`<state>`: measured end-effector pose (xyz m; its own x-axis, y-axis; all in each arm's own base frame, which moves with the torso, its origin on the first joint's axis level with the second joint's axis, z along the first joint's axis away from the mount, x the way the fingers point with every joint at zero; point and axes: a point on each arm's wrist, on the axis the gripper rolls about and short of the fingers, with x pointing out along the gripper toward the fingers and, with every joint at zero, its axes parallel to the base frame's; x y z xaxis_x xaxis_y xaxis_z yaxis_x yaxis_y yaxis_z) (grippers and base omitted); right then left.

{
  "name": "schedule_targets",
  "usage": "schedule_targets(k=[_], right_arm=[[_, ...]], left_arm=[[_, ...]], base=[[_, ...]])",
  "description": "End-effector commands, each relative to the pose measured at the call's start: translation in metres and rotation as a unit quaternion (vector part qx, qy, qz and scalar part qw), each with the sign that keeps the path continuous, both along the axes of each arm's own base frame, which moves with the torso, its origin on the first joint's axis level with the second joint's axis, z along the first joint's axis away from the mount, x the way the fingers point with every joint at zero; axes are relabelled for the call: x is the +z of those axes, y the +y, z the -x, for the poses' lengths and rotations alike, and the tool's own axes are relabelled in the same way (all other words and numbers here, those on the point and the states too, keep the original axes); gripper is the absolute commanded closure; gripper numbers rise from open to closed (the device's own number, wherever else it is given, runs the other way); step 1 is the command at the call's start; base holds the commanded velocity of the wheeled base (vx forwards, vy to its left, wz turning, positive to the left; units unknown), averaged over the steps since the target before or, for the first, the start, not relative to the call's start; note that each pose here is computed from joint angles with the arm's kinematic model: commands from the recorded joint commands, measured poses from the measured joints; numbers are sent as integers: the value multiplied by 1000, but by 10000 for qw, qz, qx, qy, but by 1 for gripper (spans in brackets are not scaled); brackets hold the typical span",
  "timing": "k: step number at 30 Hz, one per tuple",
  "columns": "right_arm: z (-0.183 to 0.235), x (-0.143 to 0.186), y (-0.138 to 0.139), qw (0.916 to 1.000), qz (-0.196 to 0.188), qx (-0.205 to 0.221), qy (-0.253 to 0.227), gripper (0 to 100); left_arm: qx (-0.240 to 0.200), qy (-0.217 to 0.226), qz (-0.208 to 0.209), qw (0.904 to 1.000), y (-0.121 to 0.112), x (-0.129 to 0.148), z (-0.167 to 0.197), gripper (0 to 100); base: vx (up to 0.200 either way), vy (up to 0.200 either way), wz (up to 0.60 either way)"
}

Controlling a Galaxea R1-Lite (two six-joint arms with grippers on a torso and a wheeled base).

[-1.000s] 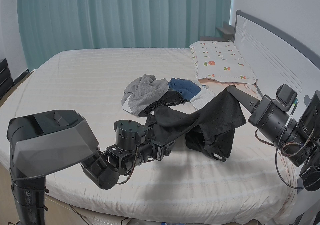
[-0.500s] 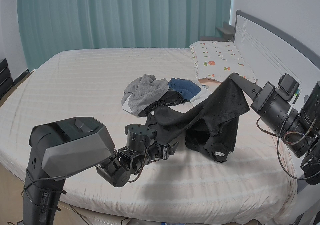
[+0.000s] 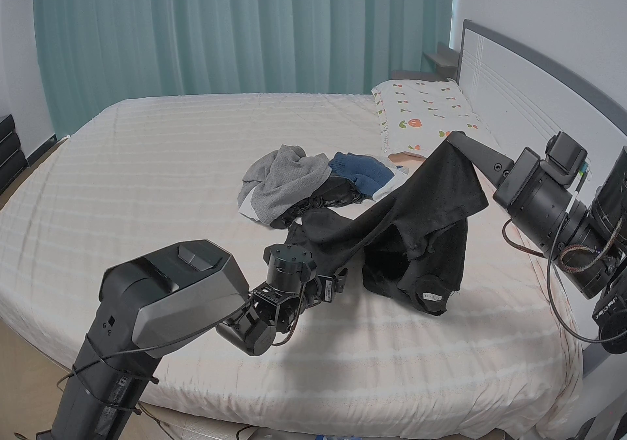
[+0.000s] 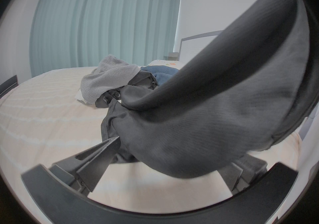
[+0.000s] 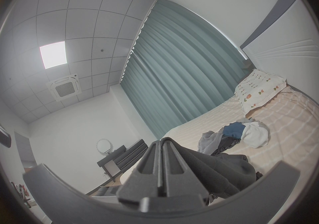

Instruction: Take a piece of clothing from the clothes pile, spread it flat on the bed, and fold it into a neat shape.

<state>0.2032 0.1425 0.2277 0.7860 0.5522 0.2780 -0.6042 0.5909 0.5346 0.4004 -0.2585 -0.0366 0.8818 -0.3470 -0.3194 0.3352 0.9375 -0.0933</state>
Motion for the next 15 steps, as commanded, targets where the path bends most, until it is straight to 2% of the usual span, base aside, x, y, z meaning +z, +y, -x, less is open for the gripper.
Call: schedule_targets(k=[1,4,5,8,10,11,15], right_arm=[[2,2,-2,10000,-23,-17,-34,100],[3,1,-4,10000,-34,-31,2,100],[2,-1,-6,10000,-35,-55,40,100],[-1,-5,-8,9998,0,-128,118,100],[-7,-13,-14,9992,64,-283,267,100],[-8,-13,-14,9992,69,-284,272,100],[-19,-26,-20,9976,92,-366,576,100]], left_arm=[[257,-15,-9,9997,-4,-20,-14,0],[453,7,154,9989,-6,-19,-19,0],[507,21,224,9985,-5,-18,-20,100],[542,83,270,9981,-3,-16,-17,100],[621,116,417,9971,6,10,-8,100],[625,121,431,9970,7,11,-7,100],[716,70,1053,9918,20,78,21,100]], base=[[0,0,0],[0,0,0],[0,0,0],[0,0,0],[0,0,0],[0,0,0],[0,0,0]])
